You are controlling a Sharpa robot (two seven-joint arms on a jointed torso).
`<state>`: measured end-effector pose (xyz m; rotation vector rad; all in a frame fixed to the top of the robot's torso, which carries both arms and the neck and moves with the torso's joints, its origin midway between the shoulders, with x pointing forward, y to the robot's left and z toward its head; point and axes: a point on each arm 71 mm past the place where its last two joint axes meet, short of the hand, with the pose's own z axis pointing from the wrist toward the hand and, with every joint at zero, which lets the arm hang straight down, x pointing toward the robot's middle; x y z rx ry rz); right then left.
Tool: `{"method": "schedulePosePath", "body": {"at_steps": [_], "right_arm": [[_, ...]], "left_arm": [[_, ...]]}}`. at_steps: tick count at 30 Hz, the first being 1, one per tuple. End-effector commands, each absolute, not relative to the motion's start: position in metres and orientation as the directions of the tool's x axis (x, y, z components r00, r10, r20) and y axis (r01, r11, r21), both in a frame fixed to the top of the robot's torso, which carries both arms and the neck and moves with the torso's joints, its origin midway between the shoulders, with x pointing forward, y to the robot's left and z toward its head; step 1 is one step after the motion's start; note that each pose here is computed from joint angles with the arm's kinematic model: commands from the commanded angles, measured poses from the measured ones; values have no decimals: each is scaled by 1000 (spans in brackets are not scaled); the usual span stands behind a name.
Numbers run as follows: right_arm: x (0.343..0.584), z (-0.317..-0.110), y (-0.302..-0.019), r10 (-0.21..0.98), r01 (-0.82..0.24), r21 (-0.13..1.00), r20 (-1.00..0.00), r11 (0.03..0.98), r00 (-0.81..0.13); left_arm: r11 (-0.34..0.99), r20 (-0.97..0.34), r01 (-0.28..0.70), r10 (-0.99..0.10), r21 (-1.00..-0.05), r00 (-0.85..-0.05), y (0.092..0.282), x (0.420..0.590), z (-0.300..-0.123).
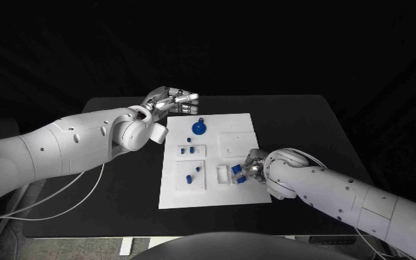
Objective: Assemble the parts on the task board
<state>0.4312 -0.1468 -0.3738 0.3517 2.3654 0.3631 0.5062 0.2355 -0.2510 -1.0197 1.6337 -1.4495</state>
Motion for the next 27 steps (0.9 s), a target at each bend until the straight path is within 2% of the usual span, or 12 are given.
{"method": "schedulePosePath", "body": {"at_steps": [1, 6, 13, 27], "right_arm": [[427, -373, -152, 400, 200, 374, -598, 906, -694], [422, -363, -147, 417, 191, 412, -575, 891, -704], [417, -353, -133, 384, 142, 431, -546, 891, -745], [419, -355, -117, 344, 105, 418, -552, 902, -760]], "left_arm": [[63, -14, -93, -892, -994, -451, 234, 506, -250], [65, -16, -94, -893, -993, -449, 236, 506, -250], [65, -16, -95, -893, -993, -450, 235, 506, -251], [65, -15, -93, -889, -993, -458, 231, 506, -251]]}}
